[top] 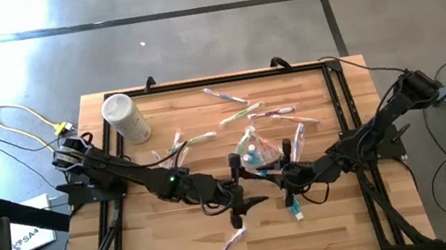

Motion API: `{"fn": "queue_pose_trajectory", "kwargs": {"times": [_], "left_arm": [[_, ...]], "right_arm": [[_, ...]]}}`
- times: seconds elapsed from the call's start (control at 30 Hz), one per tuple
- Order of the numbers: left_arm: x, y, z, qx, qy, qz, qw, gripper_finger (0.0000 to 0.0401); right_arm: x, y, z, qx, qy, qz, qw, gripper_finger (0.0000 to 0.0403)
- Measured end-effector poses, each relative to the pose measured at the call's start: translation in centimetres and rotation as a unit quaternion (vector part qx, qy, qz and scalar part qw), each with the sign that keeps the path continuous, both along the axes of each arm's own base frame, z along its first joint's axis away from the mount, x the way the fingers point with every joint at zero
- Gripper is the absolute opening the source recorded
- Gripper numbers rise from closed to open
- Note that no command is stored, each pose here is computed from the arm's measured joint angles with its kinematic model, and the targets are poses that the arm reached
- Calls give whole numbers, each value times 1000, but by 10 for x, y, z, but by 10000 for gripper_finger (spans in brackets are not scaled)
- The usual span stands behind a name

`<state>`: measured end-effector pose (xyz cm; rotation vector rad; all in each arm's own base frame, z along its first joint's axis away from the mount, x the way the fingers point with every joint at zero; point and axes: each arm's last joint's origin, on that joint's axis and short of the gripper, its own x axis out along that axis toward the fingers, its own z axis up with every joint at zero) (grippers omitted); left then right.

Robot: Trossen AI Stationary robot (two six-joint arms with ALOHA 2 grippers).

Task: Pick & Place toothbrushing station
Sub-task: Put the blue mouthwash into the transparent organizer

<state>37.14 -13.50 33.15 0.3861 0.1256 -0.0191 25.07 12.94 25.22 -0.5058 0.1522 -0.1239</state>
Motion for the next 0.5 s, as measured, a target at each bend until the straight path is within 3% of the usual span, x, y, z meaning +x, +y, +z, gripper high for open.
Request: {"fn": "queue_pose_trajectory", "kwargs": {"times": [0.5], "left_arm": [[-12, -8, 8, 30, -5, 26, 999, 239]], "right_arm": [[-5, 9, 7, -10, -20, 17, 1000, 62]]}}
